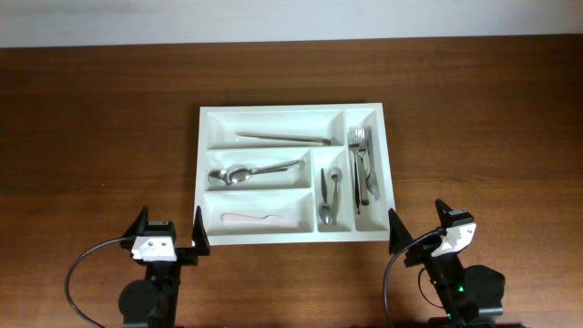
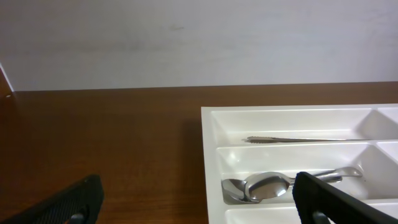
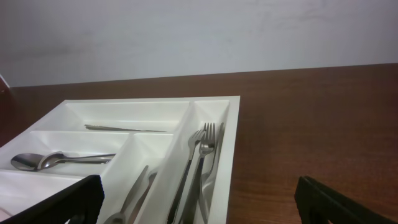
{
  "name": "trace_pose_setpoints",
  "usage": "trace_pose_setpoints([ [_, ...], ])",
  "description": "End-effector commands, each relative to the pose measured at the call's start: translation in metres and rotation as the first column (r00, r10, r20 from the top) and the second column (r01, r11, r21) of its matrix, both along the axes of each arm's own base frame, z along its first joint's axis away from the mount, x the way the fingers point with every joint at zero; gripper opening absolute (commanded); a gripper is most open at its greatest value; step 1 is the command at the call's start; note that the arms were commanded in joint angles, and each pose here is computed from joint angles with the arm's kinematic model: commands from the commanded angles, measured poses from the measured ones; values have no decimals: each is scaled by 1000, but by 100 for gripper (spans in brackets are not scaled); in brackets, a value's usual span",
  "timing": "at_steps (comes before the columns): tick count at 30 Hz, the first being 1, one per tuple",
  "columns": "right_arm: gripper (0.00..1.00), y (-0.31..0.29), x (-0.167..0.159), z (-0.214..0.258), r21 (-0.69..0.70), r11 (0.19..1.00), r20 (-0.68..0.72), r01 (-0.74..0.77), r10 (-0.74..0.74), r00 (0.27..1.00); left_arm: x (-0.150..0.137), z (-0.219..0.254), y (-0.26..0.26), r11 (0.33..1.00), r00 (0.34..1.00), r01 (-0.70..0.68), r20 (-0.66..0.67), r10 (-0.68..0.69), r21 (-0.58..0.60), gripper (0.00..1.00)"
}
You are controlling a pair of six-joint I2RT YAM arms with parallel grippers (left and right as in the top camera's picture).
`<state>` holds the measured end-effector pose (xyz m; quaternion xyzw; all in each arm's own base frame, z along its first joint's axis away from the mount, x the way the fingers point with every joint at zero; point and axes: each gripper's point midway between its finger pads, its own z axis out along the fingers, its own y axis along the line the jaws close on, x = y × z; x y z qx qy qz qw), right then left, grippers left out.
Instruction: Pack container
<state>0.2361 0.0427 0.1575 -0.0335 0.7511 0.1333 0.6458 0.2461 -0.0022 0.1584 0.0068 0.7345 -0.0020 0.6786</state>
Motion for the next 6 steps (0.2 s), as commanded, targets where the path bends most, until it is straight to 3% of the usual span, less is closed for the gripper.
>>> trace_pose_setpoints([
  [1,99,1,0,-1,4,1000,0,-1,1,1000,0,-2,-1,1000,1000,6,2,-6,8,99],
  [6,99,1,0,-1,4,1000,0,-1,1,1000,0,-2,-1,1000,1000,6,2,-6,8,99],
])
